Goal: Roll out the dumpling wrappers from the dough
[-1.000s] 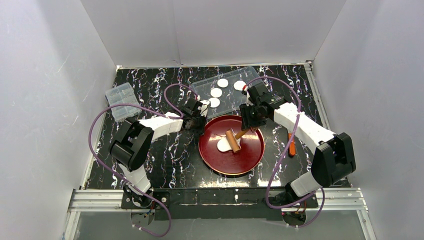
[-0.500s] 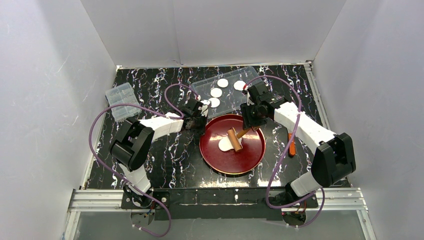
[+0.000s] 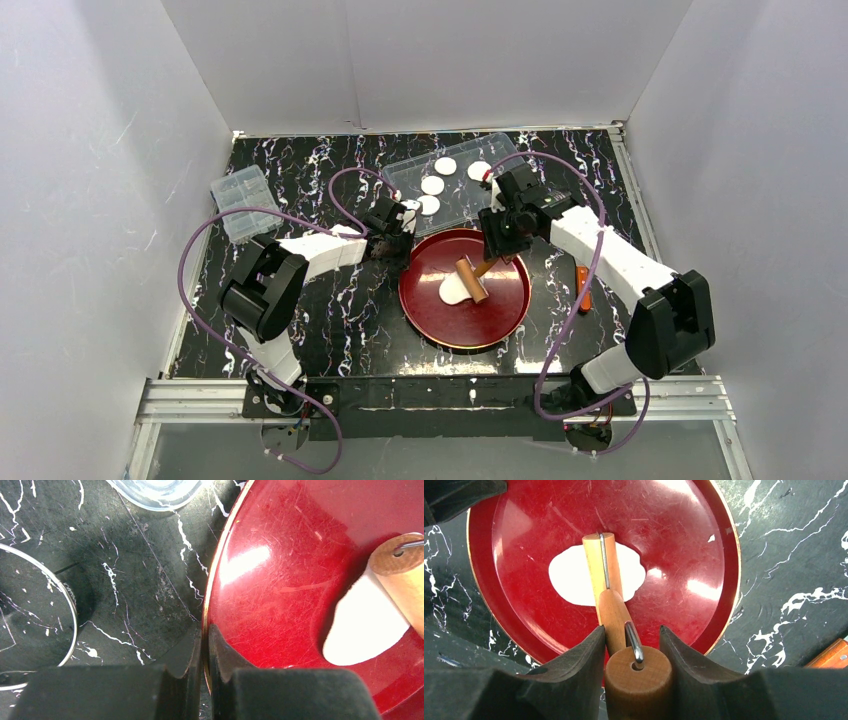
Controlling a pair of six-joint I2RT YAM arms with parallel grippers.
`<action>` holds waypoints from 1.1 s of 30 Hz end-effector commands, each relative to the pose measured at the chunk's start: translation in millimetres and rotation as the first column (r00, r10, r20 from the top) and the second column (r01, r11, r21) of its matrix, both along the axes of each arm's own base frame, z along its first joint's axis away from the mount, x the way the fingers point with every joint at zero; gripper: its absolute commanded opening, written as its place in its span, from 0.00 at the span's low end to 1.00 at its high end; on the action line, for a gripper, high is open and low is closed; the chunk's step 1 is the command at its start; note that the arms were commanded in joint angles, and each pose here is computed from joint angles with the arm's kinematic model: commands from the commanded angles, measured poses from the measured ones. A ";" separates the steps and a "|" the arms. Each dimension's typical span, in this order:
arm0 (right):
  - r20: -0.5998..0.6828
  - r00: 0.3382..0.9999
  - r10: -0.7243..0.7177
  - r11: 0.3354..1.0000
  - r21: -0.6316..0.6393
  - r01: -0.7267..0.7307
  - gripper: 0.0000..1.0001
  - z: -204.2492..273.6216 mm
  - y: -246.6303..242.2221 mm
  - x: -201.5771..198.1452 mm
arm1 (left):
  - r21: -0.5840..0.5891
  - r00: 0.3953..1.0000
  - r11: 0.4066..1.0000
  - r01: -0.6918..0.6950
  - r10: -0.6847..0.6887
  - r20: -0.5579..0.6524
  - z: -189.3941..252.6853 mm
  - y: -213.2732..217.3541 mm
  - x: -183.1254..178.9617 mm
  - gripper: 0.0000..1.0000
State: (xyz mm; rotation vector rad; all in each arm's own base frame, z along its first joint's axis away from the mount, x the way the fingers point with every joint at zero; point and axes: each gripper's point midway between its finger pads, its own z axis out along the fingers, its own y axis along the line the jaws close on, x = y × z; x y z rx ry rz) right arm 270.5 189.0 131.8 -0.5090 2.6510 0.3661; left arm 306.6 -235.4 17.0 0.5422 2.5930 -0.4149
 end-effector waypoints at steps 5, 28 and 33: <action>0.057 0.998 0.041 0.998 -0.044 -0.039 0.01 26.9 -11.1 -11.1 | 0.154 0.997 0.988 0.018 -0.008 -0.070 -24.5 34.6 -21.2 0.00; 0.043 0.992 0.121 0.988 0.088 -0.124 0.01 40.6 27.7 -14.2 | 0.154 0.997 0.988 0.020 -0.009 -0.073 -25.1 34.6 -21.2 0.00; 0.012 0.993 0.117 0.992 0.056 -0.117 0.01 22.8 26.5 -20.7 | 0.152 0.997 0.988 0.020 -0.009 -0.074 -24.9 33.9 -21.0 0.00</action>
